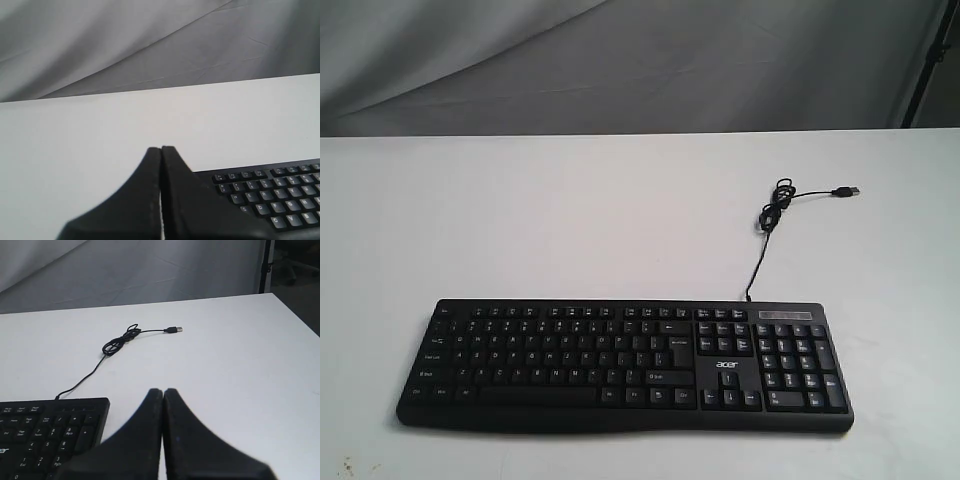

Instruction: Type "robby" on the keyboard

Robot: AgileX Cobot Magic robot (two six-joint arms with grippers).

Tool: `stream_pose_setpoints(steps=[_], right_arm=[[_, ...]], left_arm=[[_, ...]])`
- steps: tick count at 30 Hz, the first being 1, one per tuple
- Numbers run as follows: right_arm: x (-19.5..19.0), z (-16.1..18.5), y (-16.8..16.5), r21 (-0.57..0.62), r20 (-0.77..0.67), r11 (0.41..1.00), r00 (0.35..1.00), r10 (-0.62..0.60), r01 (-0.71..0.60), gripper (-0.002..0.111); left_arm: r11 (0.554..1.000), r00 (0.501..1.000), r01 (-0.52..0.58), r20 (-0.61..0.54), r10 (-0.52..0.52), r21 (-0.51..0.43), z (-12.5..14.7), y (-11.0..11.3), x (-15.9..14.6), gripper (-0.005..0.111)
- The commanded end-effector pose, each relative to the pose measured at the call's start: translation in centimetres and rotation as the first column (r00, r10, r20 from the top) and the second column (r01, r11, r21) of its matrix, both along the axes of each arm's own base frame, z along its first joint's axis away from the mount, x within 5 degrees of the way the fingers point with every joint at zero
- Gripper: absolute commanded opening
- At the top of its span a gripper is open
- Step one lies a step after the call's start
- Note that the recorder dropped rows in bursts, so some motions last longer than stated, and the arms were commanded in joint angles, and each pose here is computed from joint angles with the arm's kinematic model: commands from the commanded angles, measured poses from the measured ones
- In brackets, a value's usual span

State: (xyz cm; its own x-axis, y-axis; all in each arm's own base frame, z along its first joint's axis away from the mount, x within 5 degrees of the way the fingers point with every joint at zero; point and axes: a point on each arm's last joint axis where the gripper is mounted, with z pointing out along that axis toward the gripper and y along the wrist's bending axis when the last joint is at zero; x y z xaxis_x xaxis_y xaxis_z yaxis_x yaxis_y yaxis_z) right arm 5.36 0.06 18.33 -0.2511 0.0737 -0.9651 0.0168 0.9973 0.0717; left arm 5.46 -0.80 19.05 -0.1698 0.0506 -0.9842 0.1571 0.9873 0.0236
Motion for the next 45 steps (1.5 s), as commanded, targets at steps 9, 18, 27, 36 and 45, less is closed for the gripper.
stream_pose_setpoints(steps=[9, 18, 27, 36, 45], right_arm=[[0.0, -0.1, 0.0, -0.002, 0.001, 1.0, 1.0, 0.002, -0.002, 0.0], [0.2, 0.8, -0.1, -0.021, 0.101, 1.0, 0.995, 0.0, 0.002, 0.0], [0.2, 3.5, -0.1, -0.002, 0.391, 1.0, 0.92, -0.013, 0.015, 0.0], [-0.5, 5.9, -0.7, 0.381, 0.605, 0.919, 0.778, -0.169, -0.097, 0.0], [0.5, 14.1, 0.7, 0.274, 0.651, 0.935, 0.759, -0.008, -0.225, 0.0]], left_arm=[[1.0, 1.0, 0.006, 0.005, -0.006, 0.001, -0.1, 0.0, 0.0, 0.0], [1.0, 1.0, 0.006, 0.005, -0.006, 0.001, -0.1, 0.0, 0.0, 0.0], [1.0, 1.0, 0.006, 0.005, -0.006, 0.001, -0.1, 0.0, 0.0, 0.0], [1.0, 1.0, 0.006, 0.005, -0.006, 0.001, -0.1, 0.0, 0.0, 0.0], [1.0, 1.0, 0.006, 0.005, -0.006, 0.001, -0.1, 0.0, 0.0, 0.0]])
